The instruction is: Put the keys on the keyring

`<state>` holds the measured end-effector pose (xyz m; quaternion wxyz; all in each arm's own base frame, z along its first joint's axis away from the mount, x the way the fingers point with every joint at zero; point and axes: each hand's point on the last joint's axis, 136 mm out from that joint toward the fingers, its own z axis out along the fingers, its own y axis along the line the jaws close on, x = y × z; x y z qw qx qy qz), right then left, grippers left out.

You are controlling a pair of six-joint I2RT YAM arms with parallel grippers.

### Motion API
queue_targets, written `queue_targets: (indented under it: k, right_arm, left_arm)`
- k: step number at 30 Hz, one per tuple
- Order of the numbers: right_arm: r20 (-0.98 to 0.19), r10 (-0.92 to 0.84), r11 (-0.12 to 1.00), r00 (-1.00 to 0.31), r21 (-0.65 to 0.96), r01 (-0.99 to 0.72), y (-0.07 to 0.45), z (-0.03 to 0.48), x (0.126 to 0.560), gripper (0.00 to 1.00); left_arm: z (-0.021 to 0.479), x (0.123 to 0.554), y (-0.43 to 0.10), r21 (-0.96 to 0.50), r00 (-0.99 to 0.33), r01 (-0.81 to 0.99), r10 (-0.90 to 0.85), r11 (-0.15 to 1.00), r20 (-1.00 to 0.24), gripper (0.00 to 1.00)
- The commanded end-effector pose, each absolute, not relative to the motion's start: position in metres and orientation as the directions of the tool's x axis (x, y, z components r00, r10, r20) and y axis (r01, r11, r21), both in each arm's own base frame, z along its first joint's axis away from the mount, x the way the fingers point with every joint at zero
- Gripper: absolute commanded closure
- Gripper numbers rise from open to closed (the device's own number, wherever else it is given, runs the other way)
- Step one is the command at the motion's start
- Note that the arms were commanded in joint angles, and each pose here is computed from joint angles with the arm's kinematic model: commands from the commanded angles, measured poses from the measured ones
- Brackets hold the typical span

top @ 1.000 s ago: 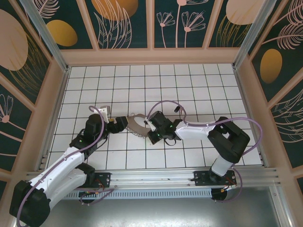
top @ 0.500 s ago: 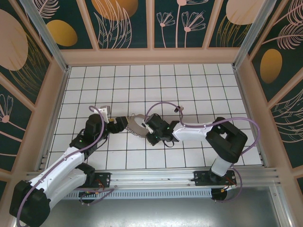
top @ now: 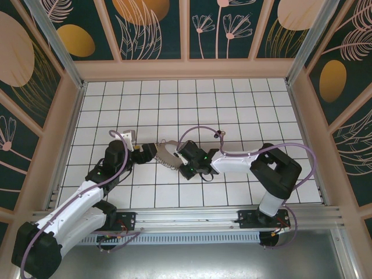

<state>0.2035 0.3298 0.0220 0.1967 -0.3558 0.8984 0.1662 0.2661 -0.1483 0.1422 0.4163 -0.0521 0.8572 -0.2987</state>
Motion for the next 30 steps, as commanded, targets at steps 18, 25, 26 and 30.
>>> queue_targets:
  k: [18, 25, 26, 30]
  right_arm:
    - [-0.716, -0.490, 0.576, -0.498, 0.163, -0.801, 0.332, 0.093, 0.197, 1.00]
    - [-0.930, -0.264, 0.426, -0.254, 0.124, -0.896, 0.322, 0.182, 0.173, 1.00]
    - [-0.947, -0.234, 0.415, -0.221, 0.108, -0.903, 0.319, 0.194, 0.170, 1.00]
    - [-0.982, -0.148, 0.357, -0.115, 0.055, -0.933, 0.314, 0.227, 0.159, 1.00]
  left_arm:
    - [0.166, 0.268, -0.150, -0.554, -0.615, 0.204, -0.334, 0.807, -0.714, 0.18]
    - [0.203, 0.259, -0.178, -0.601, -0.604, 0.378, -0.304, 0.704, -0.737, 0.23]
    - [0.211, 0.256, -0.183, -0.605, -0.598, 0.415, -0.298, 0.679, -0.744, 0.24]
    - [0.242, 0.241, -0.200, -0.609, -0.569, 0.543, -0.280, 0.579, -0.773, 0.26]
